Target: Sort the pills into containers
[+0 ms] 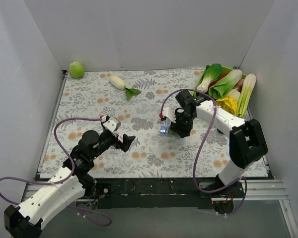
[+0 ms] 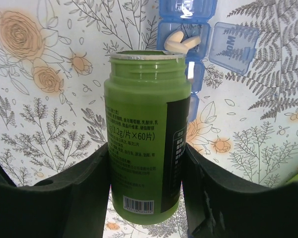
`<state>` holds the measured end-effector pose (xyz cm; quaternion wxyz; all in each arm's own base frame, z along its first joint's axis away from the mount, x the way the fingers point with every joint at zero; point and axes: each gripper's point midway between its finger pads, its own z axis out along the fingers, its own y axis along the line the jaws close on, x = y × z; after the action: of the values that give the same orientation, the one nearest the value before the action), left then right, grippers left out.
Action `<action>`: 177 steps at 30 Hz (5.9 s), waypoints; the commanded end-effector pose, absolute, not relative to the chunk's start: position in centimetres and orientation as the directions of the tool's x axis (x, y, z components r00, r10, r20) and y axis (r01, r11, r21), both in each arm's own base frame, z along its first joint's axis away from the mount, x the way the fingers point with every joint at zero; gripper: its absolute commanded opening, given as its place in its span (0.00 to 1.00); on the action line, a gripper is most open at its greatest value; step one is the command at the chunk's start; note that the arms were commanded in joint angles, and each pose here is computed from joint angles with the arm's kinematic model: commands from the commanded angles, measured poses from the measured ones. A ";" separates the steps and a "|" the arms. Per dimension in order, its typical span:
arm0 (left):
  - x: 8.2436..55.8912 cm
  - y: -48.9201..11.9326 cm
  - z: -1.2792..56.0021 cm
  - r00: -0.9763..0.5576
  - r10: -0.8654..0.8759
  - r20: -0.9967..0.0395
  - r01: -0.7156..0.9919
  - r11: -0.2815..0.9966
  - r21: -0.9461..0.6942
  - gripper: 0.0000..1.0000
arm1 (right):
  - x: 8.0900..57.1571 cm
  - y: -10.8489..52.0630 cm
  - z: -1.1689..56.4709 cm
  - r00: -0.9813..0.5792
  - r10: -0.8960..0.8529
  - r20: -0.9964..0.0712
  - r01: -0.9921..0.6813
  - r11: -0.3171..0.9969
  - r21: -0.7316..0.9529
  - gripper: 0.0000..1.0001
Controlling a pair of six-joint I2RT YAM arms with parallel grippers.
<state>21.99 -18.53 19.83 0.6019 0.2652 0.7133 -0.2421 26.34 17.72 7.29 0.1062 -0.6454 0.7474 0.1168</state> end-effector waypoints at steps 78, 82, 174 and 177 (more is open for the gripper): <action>21.3 -25.9 26.2 -0.937 -0.298 -0.183 0.108 0.252 -0.962 0.18 | 17.3 23.0 21.3 0.334 -0.268 -0.904 -0.914 0.143 -0.380 0.01; 19.2 -28.6 28.1 -0.954 -0.280 -0.112 0.067 0.167 -0.984 0.18 | 17.9 23.3 21.7 0.315 -0.294 -0.902 -0.910 0.176 -0.375 0.01; 14.6 -30.9 25.3 -0.961 0.014 -0.276 0.256 0.423 -0.869 0.07 | 13.8 28.6 27.5 -0.005 -0.297 -0.955 -1.000 0.015 0.001 0.01; 14.7 -31.2 24.7 -0.964 0.053 -0.260 0.255 0.455 -0.853 0.06 | 14.2 28.4 27.2 0.018 -0.312 -0.950 -0.999 0.026 -0.027 0.01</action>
<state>16.32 -30.89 25.97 0.1495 0.0491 0.8329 -0.5306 12.96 26.53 21.32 0.3302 -0.5544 0.6581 0.3879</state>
